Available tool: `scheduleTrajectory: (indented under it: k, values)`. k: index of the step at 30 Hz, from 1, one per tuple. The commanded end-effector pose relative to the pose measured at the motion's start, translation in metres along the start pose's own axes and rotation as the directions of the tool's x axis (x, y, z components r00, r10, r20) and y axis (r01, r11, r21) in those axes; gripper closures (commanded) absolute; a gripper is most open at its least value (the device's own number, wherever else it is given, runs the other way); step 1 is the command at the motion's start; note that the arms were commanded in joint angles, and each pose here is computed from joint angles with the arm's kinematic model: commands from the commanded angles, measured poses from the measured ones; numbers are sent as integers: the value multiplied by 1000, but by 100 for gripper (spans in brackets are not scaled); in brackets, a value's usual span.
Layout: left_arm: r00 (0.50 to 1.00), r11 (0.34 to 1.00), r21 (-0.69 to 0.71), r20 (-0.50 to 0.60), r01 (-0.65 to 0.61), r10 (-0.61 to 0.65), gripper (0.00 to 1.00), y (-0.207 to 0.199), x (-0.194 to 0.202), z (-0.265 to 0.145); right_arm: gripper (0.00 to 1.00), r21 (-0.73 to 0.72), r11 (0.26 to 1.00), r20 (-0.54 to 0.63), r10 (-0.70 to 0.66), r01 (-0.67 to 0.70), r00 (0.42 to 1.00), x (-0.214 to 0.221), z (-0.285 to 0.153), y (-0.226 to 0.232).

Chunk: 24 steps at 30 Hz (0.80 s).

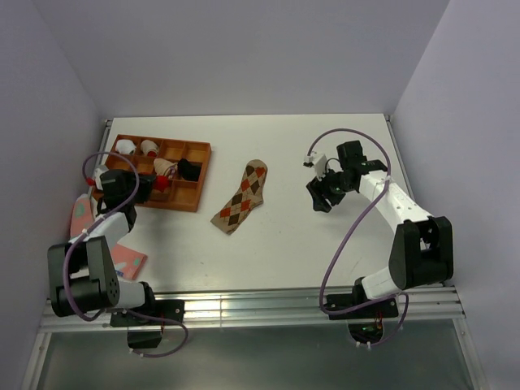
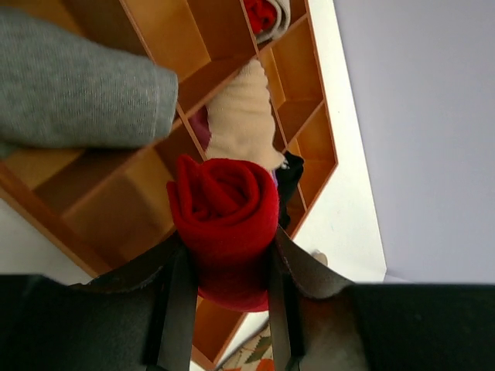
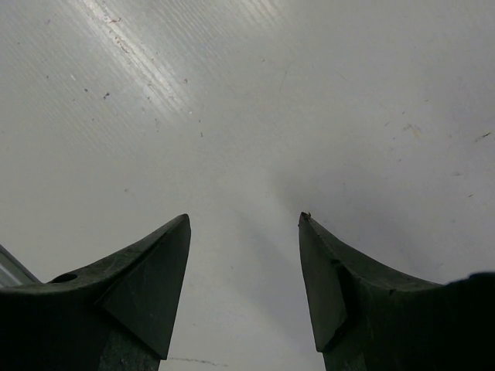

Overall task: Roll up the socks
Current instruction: Place the sock in the storage box.

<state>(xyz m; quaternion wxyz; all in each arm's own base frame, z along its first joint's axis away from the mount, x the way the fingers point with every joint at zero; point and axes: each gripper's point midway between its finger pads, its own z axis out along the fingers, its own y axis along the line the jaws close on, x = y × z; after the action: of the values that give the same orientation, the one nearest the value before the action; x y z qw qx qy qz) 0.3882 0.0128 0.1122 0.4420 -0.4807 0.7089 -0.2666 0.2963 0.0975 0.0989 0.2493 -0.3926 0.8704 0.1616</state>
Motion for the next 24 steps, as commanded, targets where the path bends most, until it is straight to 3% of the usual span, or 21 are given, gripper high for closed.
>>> scheduleTrajectory:
  k: [1,7,15,24]
  values:
    - [998,994,88,18,-66,65,100,-27,-16,9,35,24,999,80,-47,46,996,-23,-13,-5]
    - [997,994,92,-30,-65,68,100,-22,-9,28,35,30,998,86,-55,53,995,-23,-17,-4]
    - [993,997,-43,-103,-63,58,100,14,7,37,36,21,999,71,-49,48,996,-18,-11,-4]
    - [946,952,-206,-278,-226,165,100,37,14,50,36,24,998,59,-55,54,997,-16,-9,-5]
